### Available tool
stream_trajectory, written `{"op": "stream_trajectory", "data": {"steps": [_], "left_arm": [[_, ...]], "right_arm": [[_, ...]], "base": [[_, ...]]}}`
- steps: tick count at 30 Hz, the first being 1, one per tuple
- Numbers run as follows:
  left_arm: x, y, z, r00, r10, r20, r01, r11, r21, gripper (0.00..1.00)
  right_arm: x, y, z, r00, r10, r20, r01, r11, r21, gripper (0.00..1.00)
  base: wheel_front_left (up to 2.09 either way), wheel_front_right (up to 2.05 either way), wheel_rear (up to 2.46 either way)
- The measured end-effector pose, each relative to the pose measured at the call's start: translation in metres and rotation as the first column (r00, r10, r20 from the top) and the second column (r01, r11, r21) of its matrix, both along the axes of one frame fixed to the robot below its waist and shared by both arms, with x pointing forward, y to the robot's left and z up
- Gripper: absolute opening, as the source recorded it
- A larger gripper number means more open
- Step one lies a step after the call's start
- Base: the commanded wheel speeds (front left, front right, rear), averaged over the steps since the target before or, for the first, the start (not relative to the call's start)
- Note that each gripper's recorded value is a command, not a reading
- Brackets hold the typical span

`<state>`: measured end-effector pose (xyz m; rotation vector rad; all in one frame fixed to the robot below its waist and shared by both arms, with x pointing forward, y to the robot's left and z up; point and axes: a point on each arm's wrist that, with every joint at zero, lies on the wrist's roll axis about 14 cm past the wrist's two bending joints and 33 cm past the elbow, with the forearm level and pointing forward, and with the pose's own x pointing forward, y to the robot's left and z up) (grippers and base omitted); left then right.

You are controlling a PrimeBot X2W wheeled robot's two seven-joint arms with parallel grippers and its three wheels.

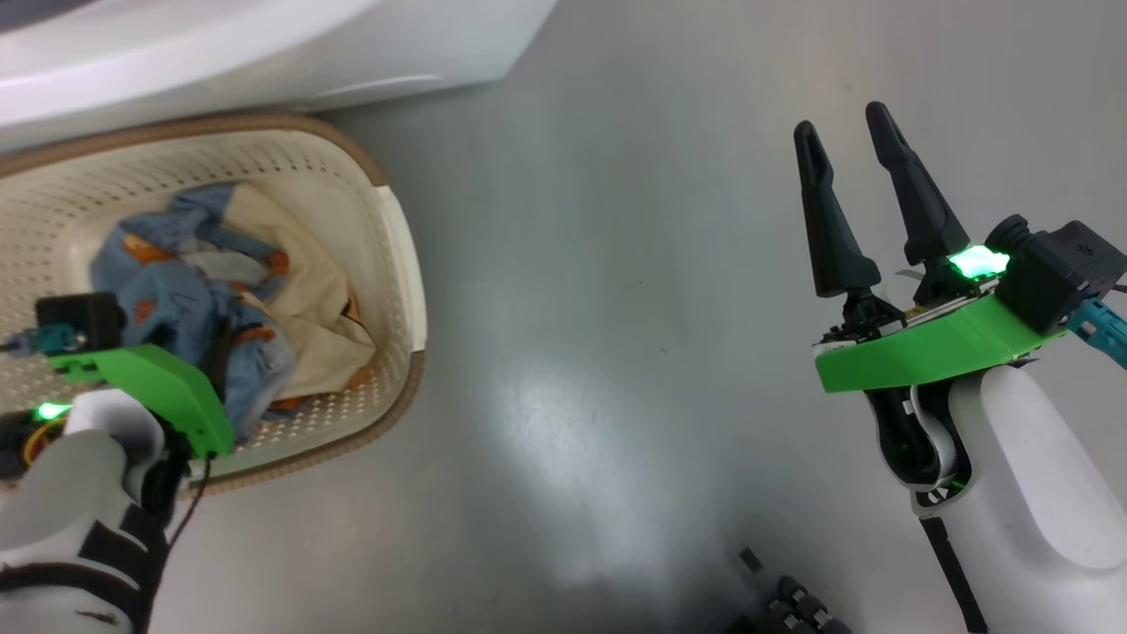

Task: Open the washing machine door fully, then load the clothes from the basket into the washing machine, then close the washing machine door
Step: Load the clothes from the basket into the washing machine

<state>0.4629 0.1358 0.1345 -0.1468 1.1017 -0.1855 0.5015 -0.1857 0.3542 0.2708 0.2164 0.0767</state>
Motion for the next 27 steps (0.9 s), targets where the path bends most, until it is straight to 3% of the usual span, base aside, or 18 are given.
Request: {"op": "stream_trajectory", "data": {"steps": [20, 21, 22, 23, 27], "left_arm": [[-0.007, -0.019, -0.062, 0.981, -0.066, -0.182, 0.066, 0.998, -0.002, 1.0], [-0.008, -0.018, -0.063, 0.979, -0.067, -0.192, 0.069, 0.998, 0.001, 0.54], [-0.009, -0.017, -0.065, 0.978, -0.068, -0.198, 0.07, 0.998, 0.004, 0.35], [-0.009, -0.016, -0.066, 0.977, -0.067, -0.202, 0.07, 0.997, 0.01, 0.0], [0.0, -0.019, -0.064, 0.983, -0.058, -0.172, 0.06, 0.998, 0.005, 0.0]], "right_arm": [[-0.006, -0.015, -0.041, 0.996, -0.026, -0.086, 0.022, 0.998, -0.051, 1.0], [-0.006, -0.016, -0.041, 0.996, -0.028, -0.088, 0.023, 0.998, -0.053, 1.0], [-0.007, -0.017, -0.042, 0.995, -0.029, -0.09, 0.025, 0.998, -0.055, 1.0], [-0.007, -0.018, -0.042, 0.995, -0.031, -0.091, 0.026, 0.998, -0.057, 1.0], [-0.008, -0.02, -0.041, 0.995, -0.036, -0.09, 0.03, 0.998, -0.06, 1.0]], "base": [[0.0, 0.0, 0.0], [0.0, 0.0, 0.0], [0.0, 0.0, 0.0], [0.0, 0.0, 0.0], [0.0, 0.0, 0.0]]}}
